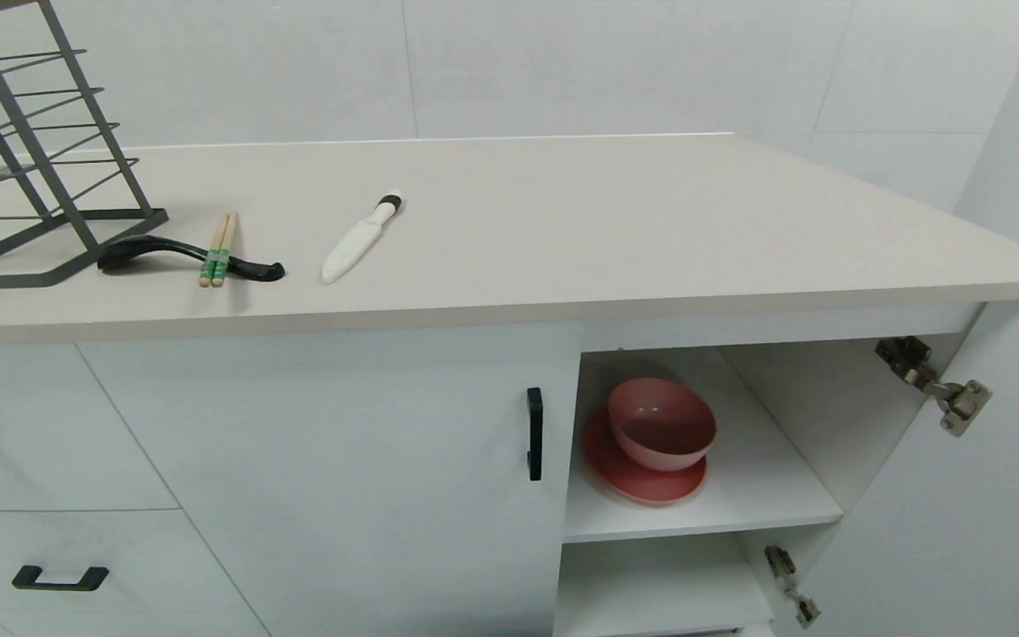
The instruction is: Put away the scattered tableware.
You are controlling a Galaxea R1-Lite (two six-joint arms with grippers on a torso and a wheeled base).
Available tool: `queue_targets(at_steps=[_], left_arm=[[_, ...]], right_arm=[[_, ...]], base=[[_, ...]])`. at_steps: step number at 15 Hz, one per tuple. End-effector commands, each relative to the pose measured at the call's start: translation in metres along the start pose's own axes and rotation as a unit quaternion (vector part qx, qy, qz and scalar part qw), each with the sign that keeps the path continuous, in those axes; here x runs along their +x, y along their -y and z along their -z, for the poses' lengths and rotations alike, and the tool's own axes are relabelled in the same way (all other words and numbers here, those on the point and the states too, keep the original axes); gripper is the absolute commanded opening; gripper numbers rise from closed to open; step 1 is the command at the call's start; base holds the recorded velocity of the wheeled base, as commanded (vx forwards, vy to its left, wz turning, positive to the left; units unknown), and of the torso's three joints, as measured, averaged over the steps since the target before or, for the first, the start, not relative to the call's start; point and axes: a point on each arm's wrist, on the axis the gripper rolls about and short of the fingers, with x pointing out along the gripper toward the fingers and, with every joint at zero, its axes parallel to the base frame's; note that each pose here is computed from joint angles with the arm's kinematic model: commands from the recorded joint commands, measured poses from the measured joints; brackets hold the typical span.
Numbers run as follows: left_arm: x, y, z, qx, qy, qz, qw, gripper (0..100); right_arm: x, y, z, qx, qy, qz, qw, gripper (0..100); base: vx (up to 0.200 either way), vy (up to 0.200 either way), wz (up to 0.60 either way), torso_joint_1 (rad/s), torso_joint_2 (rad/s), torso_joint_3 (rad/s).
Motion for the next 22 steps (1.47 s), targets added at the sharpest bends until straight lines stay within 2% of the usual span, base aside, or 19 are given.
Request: queue_targets(at_steps=[1,2,3,6,7,8,9,11,13,17,18,19,20,22], left_arm=[[-0.002,0.0,0.0,-0.002,0.011,-0.001,0.9999,100],[-0.004,0.0,0.001,-0.007,0.023,0.002,0.9997,100],[-0.004,0.0,0.001,-0.014,0.023,0.002,0.9996,100],[-0.004,0.0,0.001,-0.02,0.022,0.004,0.9995,100],[-0.004,0.0,0.001,-0.043,0.023,0.011,0.9988,100],[-0.004,0.0,0.001,-0.055,0.023,0.012,0.9982,100],[-0.004,0.0,0.001,-0.057,0.023,0.013,0.998,100],[-0.004,0.0,0.001,-0.058,0.023,0.021,0.9979,100],[-0.004,0.0,0.001,-0.06,0.023,0.021,0.9977,100],[-0.004,0.0,0.001,-0.065,0.023,0.012,0.9975,100],[-0.004,-0.001,0.002,-0.055,0.018,-0.009,0.9983,100],[-0.004,-0.001,0.002,-0.036,0.018,-0.018,0.999,100],[-0.004,-0.001,0.002,-0.03,0.018,-0.015,0.9993,100],[-0.004,0.0,0.001,-0.032,0.021,0.02,0.9991,100]], right_arm=[[-0.018,-0.002,-0.003,-0.009,0.055,0.019,0.998,100],[-0.022,-0.003,-0.003,-0.011,0.07,0.028,0.997,100],[-0.026,-0.004,-0.002,-0.015,0.087,0.042,0.995,100],[-0.028,-0.005,0.001,-0.022,0.093,0.063,0.993,100],[-0.031,-0.006,0.012,-0.026,0.101,0.069,0.992,100],[-0.033,-0.007,0.018,-0.029,0.11,0.064,0.991,100],[-0.036,-0.008,0.024,-0.031,0.116,0.057,0.991,100],[-0.037,-0.007,0.037,-0.029,0.109,0.054,0.992,100],[-0.036,-0.006,0.05,-0.02,0.053,0.058,0.997,100],[-0.036,-0.006,0.05,-0.044,0.053,0.071,0.995,100],[-0.036,-0.004,0.052,-0.052,0.04,0.095,0.993,100],[-0.036,-0.003,0.054,-0.048,0.033,0.116,0.992,100],[-0.036,-0.003,0.054,-0.042,0.034,0.119,0.991,100],[-0.036,-0.003,0.054,-0.033,0.034,0.121,0.992,100]], base=[[0.0,0.0,0.0,0.0,0.0,0.0],[0.0,0.0,0.0,0.0,0.0,0.0],[0.0,0.0,0.0,0.0,0.0,0.0],[0.0,0.0,0.0,0.0,0.0,0.0],[0.0,0.0,0.0,0.0,0.0,0.0],[0.0,0.0,0.0,0.0,0.0,0.0],[0.0,0.0,0.0,0.0,0.0,0.0],[0.0,0.0,0.0,0.0,0.0,0.0],[-0.1,0.0,0.0,0.001,0.0,0.006],[-0.2,0.0,0.0,0.006,0.0,0.004],[-0.2,0.0,0.0,0.002,0.0,0.002],[0.0,0.0,0.0,0.0,0.0,0.0],[0.0,0.0,0.0,0.0,0.0,0.0],[0.0,0.0,0.0,0.0,0.0,0.0]])
